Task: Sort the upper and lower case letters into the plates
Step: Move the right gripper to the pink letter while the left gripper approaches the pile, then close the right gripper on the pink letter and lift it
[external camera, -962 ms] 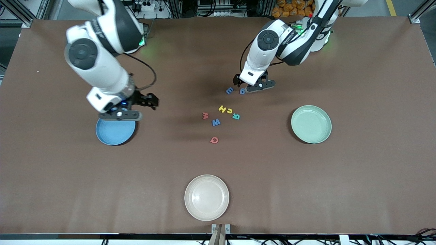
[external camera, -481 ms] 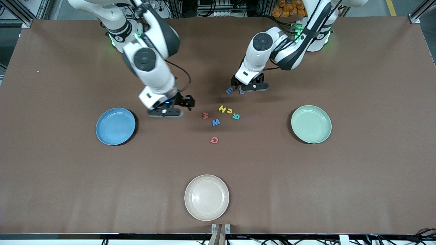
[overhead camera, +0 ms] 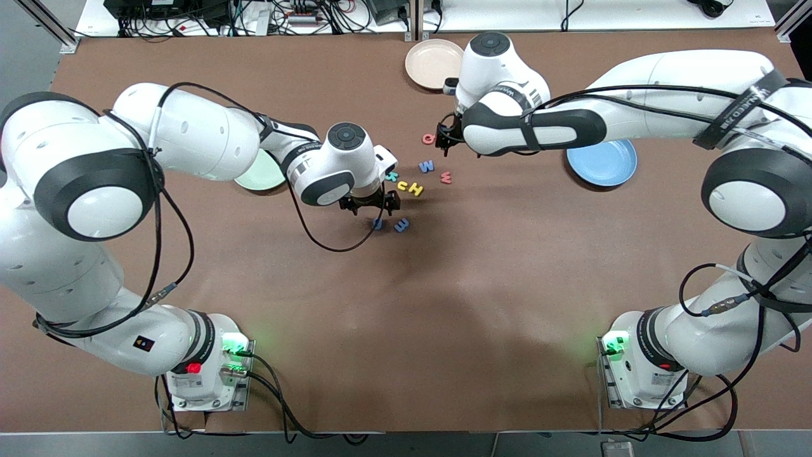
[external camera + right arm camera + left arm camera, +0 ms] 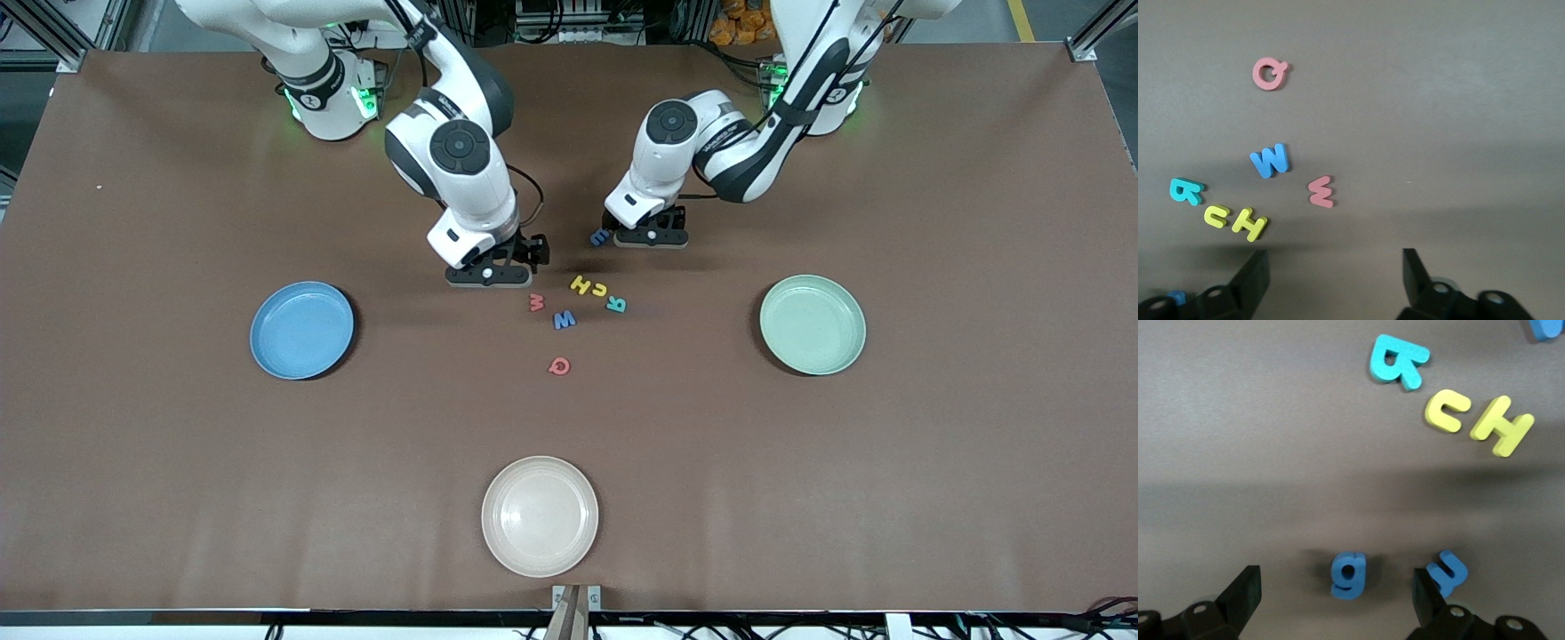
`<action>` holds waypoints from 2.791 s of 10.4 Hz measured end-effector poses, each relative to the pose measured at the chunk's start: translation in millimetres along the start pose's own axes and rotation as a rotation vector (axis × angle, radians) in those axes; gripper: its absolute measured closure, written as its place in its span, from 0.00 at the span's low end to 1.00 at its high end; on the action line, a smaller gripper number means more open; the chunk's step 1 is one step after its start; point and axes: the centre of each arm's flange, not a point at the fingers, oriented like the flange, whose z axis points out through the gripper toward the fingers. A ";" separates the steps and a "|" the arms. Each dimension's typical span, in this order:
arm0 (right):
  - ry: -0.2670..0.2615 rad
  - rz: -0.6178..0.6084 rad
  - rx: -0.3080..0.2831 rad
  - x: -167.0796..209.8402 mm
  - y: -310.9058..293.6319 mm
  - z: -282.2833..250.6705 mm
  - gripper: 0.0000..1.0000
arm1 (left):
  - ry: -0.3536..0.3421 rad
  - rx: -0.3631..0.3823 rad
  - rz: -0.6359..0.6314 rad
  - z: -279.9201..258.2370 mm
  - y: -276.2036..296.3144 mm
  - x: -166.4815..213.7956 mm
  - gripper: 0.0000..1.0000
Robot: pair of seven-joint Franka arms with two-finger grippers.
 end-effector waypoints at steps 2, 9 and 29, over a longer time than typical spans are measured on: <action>-0.001 -0.020 0.004 -0.5 -5.2 33.7 0.26 | 0.017 0.014 0.059 5.3 3.1 1.4 0.00; -0.021 -0.033 -0.001 11.1 -19.6 98.6 0.33 | -0.020 0.040 0.077 36.4 2.0 -0.6 0.00; 0.041 -0.154 -0.107 12.8 -22.3 105.4 0.73 | -0.010 0.048 -0.342 35.8 6.3 -3.1 0.19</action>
